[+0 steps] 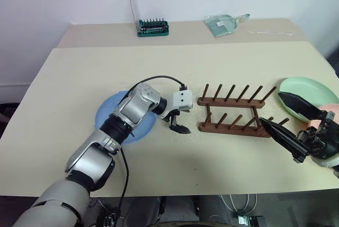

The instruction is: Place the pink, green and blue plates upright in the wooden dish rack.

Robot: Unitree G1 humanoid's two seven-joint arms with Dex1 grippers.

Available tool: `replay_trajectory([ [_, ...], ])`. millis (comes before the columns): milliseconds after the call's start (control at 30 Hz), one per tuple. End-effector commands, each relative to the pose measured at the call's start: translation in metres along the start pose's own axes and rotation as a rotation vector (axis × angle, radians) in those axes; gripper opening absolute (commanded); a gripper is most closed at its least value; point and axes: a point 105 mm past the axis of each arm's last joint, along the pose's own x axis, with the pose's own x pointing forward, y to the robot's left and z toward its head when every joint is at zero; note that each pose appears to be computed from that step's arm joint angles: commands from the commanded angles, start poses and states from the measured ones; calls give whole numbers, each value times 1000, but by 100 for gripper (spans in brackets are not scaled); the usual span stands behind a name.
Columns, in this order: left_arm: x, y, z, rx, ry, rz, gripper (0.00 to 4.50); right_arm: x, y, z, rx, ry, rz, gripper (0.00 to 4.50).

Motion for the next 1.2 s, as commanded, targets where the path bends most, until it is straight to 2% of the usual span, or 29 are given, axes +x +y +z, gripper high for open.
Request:
replay_trajectory([
  [33,-22,21,21,8,-59,112,445,5,4,2,-27,-4,40,450],
  [67,-29,21,26,-33,-107,98,422,4,7,0,14,7,59,450],
  [133,-48,7,44,-123,-267,-42,365,-1,9,-3,37,35,76,394],
  [167,-55,0,50,-139,-317,-97,321,-3,9,-4,39,47,83,363],
  [267,-76,-23,62,-216,-412,-290,166,-10,11,-2,59,63,107,214],
  [367,-95,-47,60,-300,-401,-462,16,-21,14,-8,83,133,133,64],
  [400,-91,-53,56,-300,-369,-479,0,-23,16,-13,89,166,142,9],
  [500,-61,-60,49,-269,-297,-444,0,-25,12,-34,36,272,116,3],
  [633,-32,-65,44,-263,-285,-427,0,-28,1,-54,-14,369,66,3],
  [733,-19,-69,43,-245,-262,-418,0,-31,-1,-62,-48,426,61,3],
  [800,-13,-85,47,-174,-274,-472,0,-31,1,-67,-55,454,67,3],
  [900,-5,-91,51,-178,-259,-486,0,-30,2,-71,-48,465,61,3],
  [1100,38,-61,39,19,-155,-161,0,-29,-3,-93,-153,584,22,3],
  [1200,50,-65,37,88,-152,-147,0,-25,-4,-100,-156,590,-7,3],
])
